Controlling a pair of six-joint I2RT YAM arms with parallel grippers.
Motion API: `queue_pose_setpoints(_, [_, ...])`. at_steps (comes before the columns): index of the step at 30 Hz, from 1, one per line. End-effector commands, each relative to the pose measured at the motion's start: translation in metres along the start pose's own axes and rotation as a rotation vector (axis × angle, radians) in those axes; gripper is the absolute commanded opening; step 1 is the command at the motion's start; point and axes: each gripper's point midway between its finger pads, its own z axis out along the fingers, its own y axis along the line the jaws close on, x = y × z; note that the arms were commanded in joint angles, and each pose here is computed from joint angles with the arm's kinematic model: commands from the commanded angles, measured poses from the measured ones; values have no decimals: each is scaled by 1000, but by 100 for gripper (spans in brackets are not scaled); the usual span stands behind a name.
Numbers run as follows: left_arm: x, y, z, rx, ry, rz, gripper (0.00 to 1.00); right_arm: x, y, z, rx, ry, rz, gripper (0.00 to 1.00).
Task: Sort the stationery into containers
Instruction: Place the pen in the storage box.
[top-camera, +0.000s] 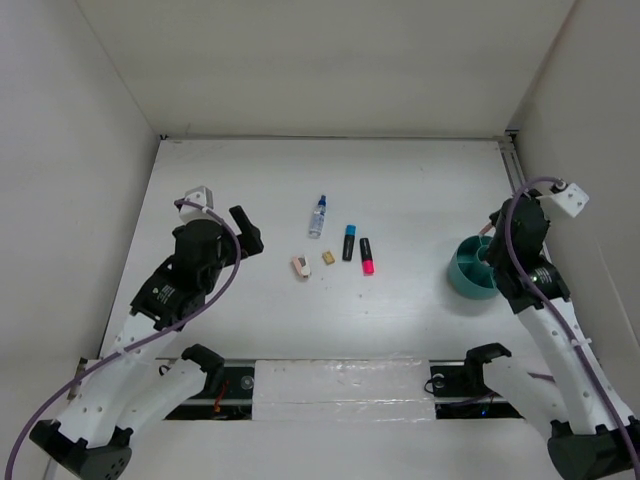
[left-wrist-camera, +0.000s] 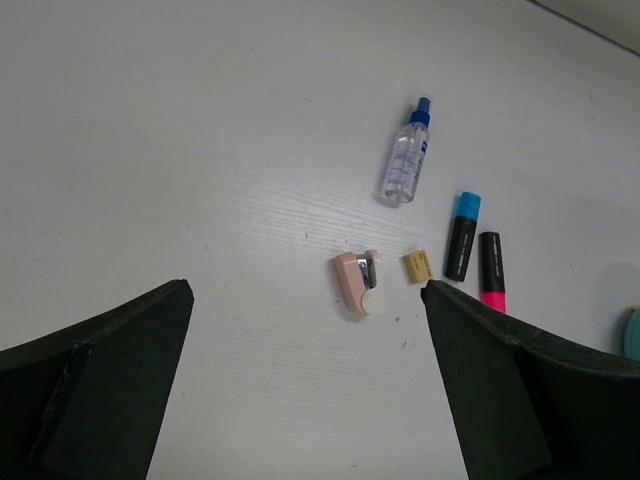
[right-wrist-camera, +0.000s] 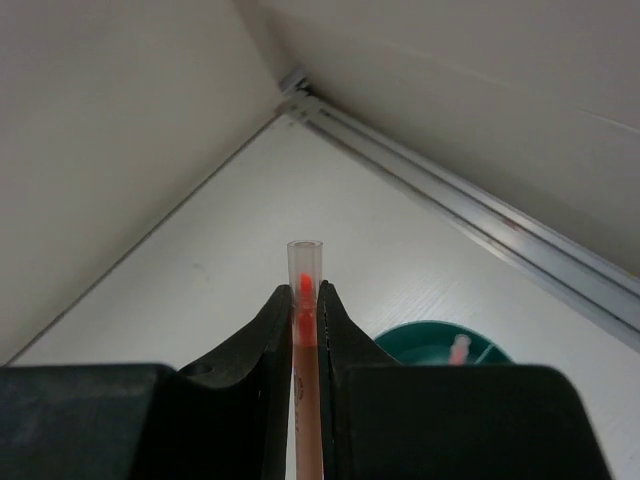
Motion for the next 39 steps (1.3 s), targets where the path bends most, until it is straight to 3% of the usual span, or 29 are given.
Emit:
queue_pose_setpoints(1, [-8,-9,1,36,-18,1,100,3,-38,10,203,-47,54,0])
queue_pose_setpoints(9, [-1,-11,6,43,7,26,100,-4,-67,15,328,-187,57,0])
queue_pose_setpoints(16, [-1,-15,6,64,11,23,100,4,-74,24,426,-232,39,0])
queue_pose_setpoints(29, [0,-16,6,72,16,32,100,30,-72,32,556,-228,-133,0])
queue_pose_setpoints(37, [-3,-16,2,81,1,26,100,42,-73,28,610,-235,-184,0])
queue_pose_setpoints(39, [-3,-16,2,81,1,26,100,47,-67,35,614,-255,-129,0])
